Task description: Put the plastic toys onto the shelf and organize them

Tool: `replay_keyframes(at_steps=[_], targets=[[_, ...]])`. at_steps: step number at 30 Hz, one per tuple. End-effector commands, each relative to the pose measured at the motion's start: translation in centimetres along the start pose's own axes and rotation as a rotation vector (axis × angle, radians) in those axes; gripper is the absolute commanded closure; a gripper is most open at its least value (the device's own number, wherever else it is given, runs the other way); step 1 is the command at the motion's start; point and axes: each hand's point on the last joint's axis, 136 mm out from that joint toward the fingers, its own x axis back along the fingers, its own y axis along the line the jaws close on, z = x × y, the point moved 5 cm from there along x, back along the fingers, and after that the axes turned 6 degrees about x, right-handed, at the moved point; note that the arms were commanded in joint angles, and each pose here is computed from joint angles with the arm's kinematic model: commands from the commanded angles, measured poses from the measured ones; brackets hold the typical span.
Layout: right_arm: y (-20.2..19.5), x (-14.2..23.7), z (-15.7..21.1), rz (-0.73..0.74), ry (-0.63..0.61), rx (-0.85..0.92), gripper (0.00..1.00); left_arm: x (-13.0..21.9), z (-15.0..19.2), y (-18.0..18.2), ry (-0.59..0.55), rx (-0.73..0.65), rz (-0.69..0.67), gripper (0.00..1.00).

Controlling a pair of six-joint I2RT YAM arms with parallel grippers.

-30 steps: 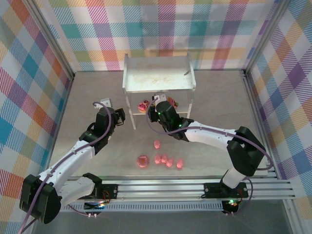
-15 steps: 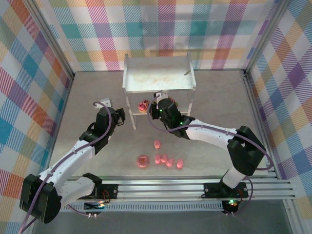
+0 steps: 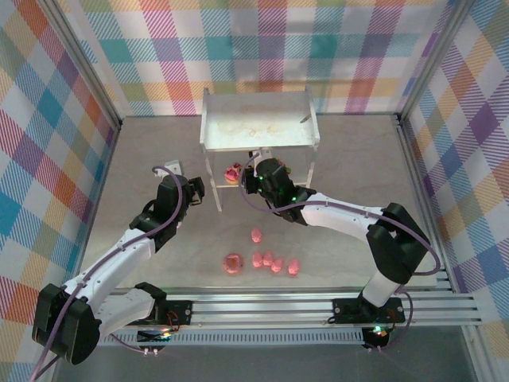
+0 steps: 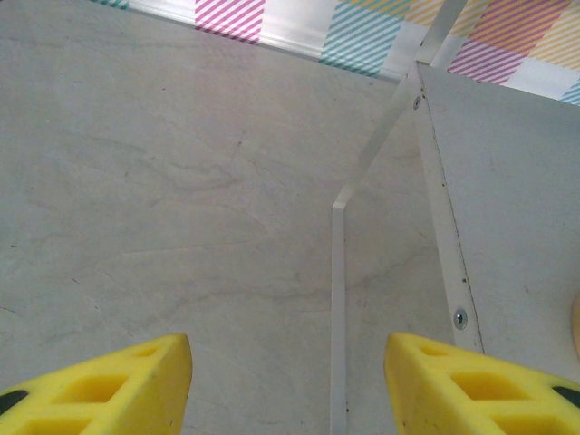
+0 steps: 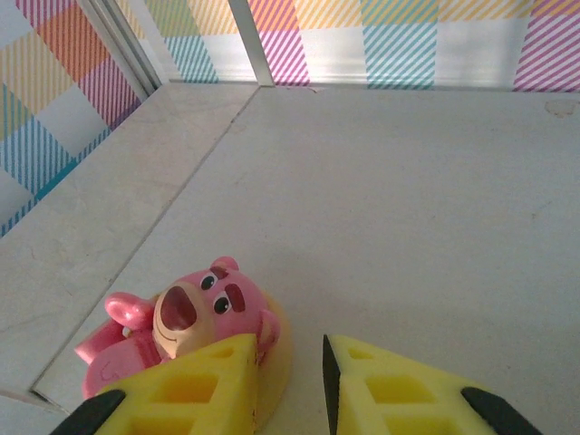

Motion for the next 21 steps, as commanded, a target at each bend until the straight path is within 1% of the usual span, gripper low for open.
replay_keyframes(at_steps=[1, 6, 12, 18, 21], targets=[[0.32, -0.33, -1.96, -0.024, -0.06, -0.018, 0.73, 0.24, -1.68, -0.45, -0.045, 0.008, 0.019, 0.42], [0.17, -0.43, -2.27, -0.027, -0.065, -0.022, 0.66, 0.29, -1.86, -0.48, -0.047, 0.007, 0.019, 0.42], [0.19, -0.58, -2.36, -0.032, -0.063, -0.02, 0.64, 0.34, -1.88, -0.49, -0.048, 0.007, 0.02, 0.42], [0.2, -0.63, -2.54, -0.03, -0.068, -0.023, 0.53, 0.39, -1.92, -0.49, -0.049, 0.006, 0.02, 0.42], [0.16, -0.63, -2.57, -0.029, -0.068, -0.023, 0.51, 0.38, -1.91, -0.48, -0.049, 0.006, 0.019, 0.42]])
